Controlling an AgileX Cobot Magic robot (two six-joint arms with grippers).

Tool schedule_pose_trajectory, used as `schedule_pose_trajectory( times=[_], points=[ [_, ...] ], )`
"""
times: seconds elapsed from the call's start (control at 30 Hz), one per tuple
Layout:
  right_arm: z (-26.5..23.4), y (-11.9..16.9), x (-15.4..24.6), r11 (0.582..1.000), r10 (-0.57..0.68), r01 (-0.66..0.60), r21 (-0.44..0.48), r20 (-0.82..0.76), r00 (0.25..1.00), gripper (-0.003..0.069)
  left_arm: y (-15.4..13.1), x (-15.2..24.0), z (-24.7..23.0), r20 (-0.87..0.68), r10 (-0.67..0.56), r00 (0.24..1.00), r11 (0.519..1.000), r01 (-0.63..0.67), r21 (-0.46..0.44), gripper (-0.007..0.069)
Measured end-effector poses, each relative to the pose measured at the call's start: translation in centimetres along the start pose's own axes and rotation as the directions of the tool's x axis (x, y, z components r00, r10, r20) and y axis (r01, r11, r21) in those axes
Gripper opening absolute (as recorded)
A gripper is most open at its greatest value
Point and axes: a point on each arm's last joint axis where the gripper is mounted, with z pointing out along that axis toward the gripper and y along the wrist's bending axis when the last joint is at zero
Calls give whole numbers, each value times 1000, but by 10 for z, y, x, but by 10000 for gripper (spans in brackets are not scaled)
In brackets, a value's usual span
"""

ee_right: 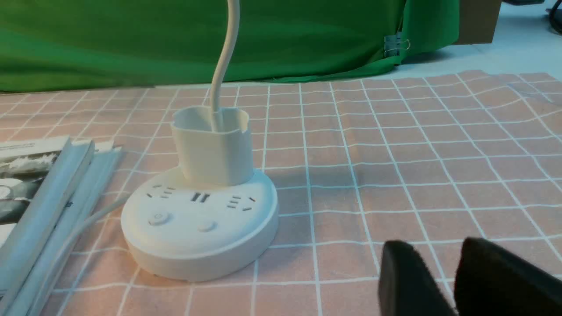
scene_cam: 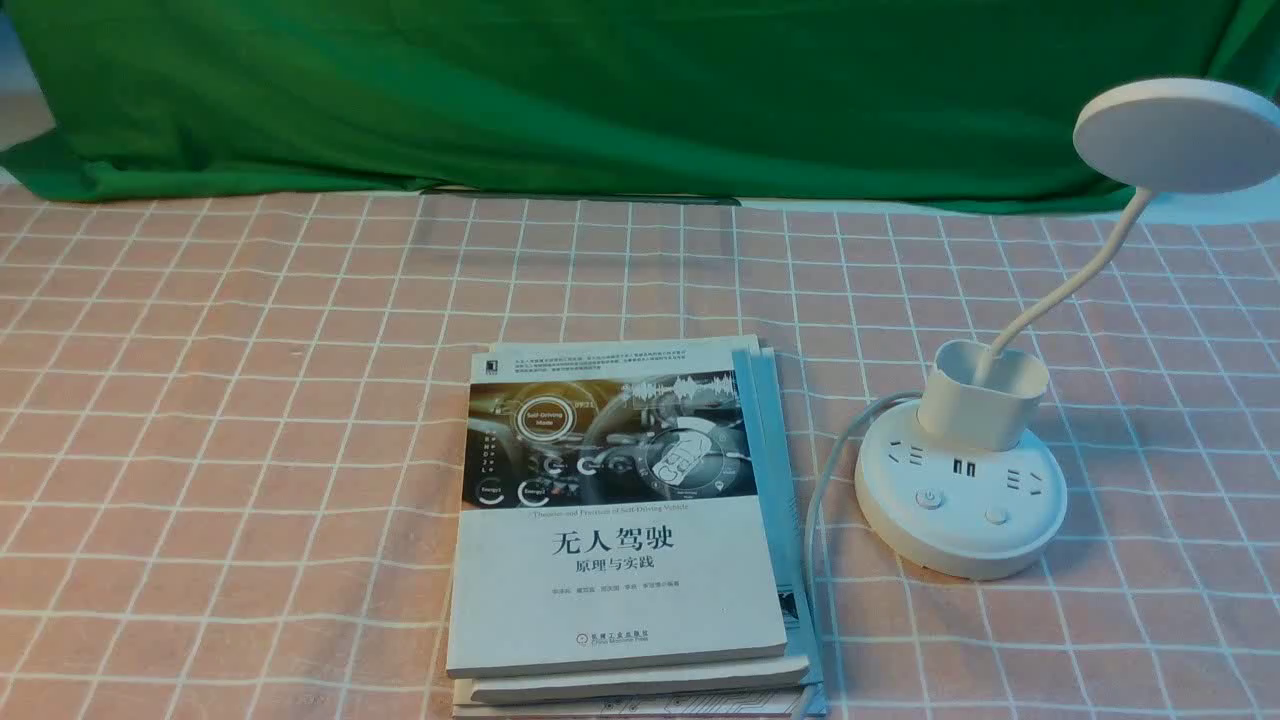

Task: Turn on the table lamp on the pink coffee tablecloth with your hand.
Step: 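Press the button on the base of the white desk lamp with the right gripper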

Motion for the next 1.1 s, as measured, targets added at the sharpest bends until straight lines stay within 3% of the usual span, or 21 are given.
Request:
schedule_pose_trajectory(
  times=[0.87, 0.93, 0.97, 1.0, 1.03, 1.1],
  points=[
    [0, 0, 0, 1000, -6, 6, 0, 0, 1000, 241, 0, 0, 0, 0, 0, 1000, 1000, 0, 0, 21],
    [0, 1, -2, 995, 99, -99, -10, 16, 995, 241, 0, 0, 0, 0, 0, 1000, 1000, 0, 0, 21],
    [0, 1, -2, 983, 182, -181, -18, 20, 983, 241, 0, 0, 0, 0, 0, 1000, 1000, 0, 0, 21],
    [0, 3, -4, 905, 425, -423, -47, 24, 905, 241, 0, 0, 0, 0, 0, 1000, 1000, 0, 0, 21],
    [0, 4, -4, 837, 546, -544, -59, 17, 838, 241, 0, 0, 0, 0, 0, 1000, 1000, 0, 0, 21],
    [0, 5, -5, 625, 778, -776, -77, -7, 628, 241, 0, 0, 0, 0, 0, 1000, 1000, 0, 0, 21]
  ],
)
